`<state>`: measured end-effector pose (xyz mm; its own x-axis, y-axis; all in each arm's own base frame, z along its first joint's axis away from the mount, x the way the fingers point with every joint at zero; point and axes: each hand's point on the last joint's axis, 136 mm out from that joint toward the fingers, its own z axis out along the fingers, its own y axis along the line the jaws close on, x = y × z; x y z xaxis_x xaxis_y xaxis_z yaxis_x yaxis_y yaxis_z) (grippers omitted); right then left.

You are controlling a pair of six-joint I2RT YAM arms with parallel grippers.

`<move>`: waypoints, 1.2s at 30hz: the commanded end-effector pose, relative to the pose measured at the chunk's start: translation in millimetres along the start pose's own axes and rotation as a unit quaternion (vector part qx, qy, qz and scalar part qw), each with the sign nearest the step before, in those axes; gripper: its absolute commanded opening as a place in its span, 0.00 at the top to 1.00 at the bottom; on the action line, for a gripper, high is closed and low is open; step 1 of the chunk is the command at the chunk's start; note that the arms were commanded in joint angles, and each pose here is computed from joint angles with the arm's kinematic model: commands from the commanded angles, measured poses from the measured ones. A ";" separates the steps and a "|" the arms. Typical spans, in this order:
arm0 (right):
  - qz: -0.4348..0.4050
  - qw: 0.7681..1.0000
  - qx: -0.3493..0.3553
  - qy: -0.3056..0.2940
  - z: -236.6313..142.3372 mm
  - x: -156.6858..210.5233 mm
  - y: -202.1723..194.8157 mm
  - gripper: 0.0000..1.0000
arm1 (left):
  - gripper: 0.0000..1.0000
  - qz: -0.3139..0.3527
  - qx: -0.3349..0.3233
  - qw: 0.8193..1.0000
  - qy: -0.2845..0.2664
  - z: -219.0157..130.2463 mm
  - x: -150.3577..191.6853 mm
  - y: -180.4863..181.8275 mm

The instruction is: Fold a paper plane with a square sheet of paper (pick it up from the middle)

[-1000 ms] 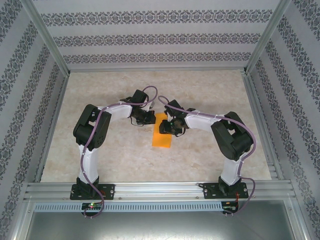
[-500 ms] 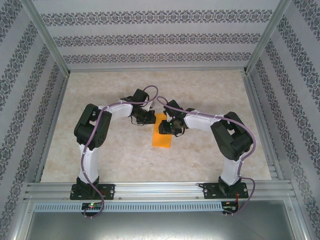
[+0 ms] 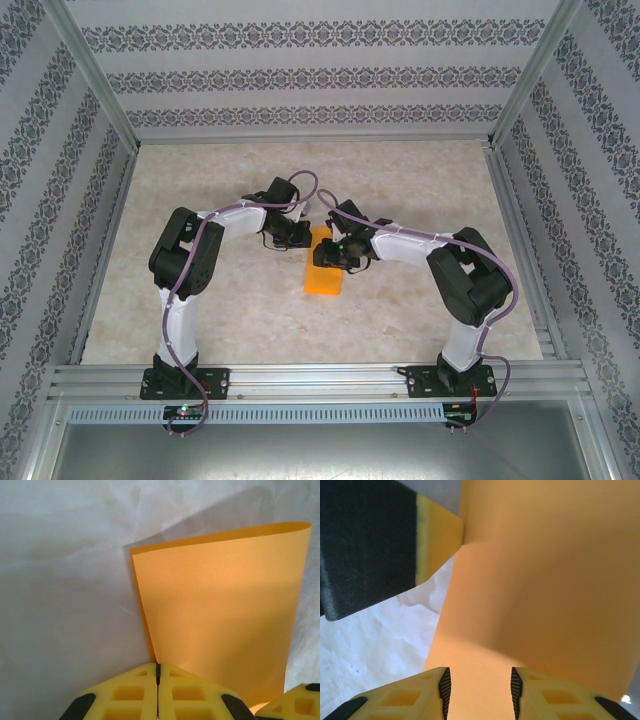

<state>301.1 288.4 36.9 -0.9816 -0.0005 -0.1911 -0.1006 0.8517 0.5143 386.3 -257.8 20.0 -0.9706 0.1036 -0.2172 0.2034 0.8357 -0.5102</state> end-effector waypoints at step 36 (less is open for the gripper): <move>0.008 0.999 0.006 0.051 29.6 42.9 -10.0 0.62 | 0.91 0.005 -0.102 0.994 0.041 21.5 23.3 50.2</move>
<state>278.1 302.1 21.8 -0.9906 0.0004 -0.1368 -0.0763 0.8284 0.5549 386.4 -257.6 18.8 -0.9624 0.1398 -0.2329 0.2374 0.8498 -0.4706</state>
